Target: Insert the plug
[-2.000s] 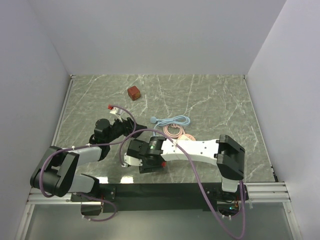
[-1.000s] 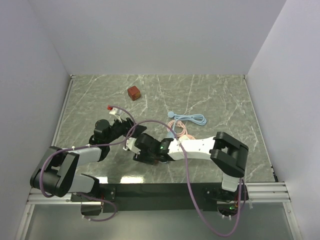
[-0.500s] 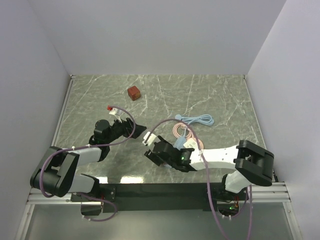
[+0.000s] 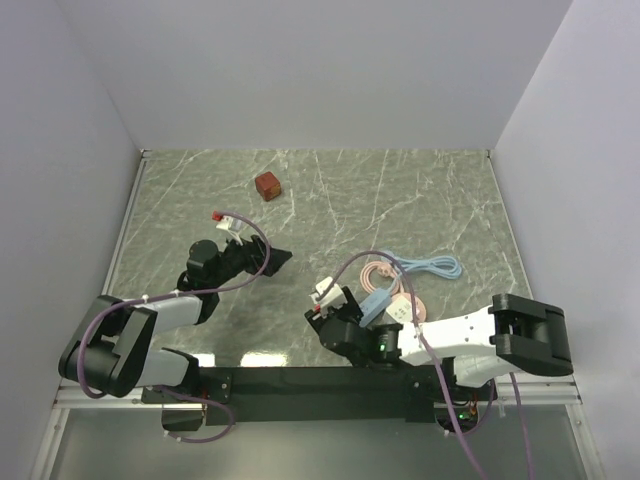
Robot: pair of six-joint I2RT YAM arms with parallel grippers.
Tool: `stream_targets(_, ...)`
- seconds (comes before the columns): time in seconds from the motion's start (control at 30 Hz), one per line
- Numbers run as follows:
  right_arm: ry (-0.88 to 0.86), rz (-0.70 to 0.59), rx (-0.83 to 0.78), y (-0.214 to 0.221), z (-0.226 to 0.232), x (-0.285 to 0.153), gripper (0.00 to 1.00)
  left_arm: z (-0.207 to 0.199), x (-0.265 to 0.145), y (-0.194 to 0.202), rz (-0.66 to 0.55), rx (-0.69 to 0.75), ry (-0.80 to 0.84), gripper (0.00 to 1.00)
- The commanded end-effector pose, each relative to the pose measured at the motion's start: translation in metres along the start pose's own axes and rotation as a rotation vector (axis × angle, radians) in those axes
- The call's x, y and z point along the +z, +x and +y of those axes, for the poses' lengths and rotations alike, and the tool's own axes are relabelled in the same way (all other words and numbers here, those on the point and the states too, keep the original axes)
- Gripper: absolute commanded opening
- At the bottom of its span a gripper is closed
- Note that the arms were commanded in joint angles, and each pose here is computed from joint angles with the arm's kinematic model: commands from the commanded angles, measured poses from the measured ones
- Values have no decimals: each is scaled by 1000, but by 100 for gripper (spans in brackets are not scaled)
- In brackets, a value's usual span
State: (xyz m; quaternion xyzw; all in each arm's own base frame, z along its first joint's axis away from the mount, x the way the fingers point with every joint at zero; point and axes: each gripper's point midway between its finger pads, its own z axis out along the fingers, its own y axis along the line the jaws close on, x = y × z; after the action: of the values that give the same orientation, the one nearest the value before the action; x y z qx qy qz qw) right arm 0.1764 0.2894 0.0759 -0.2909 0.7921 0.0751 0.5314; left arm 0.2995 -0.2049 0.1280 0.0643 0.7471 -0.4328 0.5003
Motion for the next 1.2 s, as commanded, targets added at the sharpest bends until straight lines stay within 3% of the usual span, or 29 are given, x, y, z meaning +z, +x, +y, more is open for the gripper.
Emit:
stream_targets(0.0,194,-71,138,4,-25,-12,0,-3,-2,-7,-35,38,12,99)
stream_targets(0.23,339,-126,221,27,-41,-33,0,-3,-4,-9,-45,42,4,99)
stream_targets(0.27,339,-153,298,30,-36,-36,0,-3,-4,-10,-50,45,2,99)
stream_targets(0.33,391,-181,269,32,-45,-44,0,-4,-5,-11,-55,48,4,99)
stream_targets(0.37,402,-208,350,36,-43,-44,0,-4,-5,-12,-58,51,5,100)
stream_targets(0.43,436,-232,272,31,-49,-55,0,-4,-5,-11,-55,50,6,99)
stream_targets(0.47,442,-265,365,36,-44,-52,0,-4,-5,-12,-57,49,6,99)
stream_targets(0.5,466,-260,242,27,-52,-65,0,-3,-5,-11,-55,47,2,99)
stream_targets(0.57,480,-286,203,31,-50,-69,0,-3,-5,-11,-54,49,2,99)
stream_targets(0.63,476,-283,225,35,-41,-67,0,-2,-5,-12,-59,49,-5,99)
stream_targets(0.7,417,-327,407,32,-41,-74,0,-2,-6,-12,-59,49,-7,99)
stream_targets(0.73,401,-325,417,34,-43,-78,0,-1,-6,-11,-55,47,-12,100)
stream_targets(1.17,399,-292,338,-1,-61,-96,0,-1,-4,-11,-43,45,-10,100)
